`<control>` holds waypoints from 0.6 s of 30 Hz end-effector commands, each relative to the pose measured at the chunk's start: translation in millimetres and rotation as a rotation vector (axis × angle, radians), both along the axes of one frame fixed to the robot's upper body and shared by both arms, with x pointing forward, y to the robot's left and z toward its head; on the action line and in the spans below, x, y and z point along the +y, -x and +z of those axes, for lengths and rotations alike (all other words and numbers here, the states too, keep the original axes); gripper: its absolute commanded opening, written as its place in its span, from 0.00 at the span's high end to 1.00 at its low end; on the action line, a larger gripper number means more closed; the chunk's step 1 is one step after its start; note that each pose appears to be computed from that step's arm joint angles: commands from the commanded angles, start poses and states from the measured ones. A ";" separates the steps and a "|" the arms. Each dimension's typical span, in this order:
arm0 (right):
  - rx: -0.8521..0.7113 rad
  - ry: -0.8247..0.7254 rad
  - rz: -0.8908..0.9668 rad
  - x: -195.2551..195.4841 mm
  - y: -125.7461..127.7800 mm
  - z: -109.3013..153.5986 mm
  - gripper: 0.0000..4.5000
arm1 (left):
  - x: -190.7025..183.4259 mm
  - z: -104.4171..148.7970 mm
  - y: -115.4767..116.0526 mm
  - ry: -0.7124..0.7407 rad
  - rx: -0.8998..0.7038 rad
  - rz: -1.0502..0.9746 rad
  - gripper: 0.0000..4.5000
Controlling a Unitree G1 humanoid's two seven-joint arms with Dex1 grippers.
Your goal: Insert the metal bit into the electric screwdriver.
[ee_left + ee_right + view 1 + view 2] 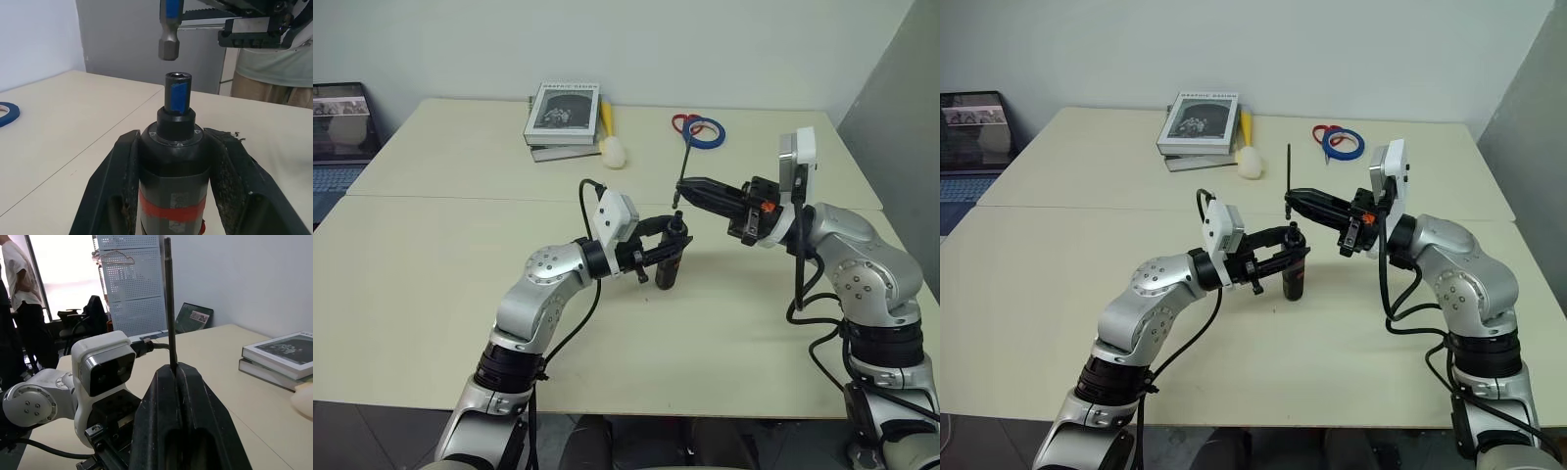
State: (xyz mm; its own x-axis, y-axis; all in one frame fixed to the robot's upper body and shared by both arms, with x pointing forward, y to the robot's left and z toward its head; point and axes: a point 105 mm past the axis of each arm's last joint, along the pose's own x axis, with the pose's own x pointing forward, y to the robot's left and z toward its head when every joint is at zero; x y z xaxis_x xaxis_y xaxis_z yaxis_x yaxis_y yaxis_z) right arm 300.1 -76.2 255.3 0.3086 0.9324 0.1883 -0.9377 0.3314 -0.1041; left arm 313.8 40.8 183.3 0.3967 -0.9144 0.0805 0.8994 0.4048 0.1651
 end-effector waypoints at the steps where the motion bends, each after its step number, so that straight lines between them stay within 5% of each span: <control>1: -0.069 0.007 0.010 -3.4 8.3 15.7 1.00 | 2.0 -5.3 -1.1 -0.040 0.002 0.013 0.64; 18: -0.057 0.054 0.003 -8.9 9.1 11.2 1.00 | 1.7 -6.3 -1.2 -0.042 0.005 0.012 0.64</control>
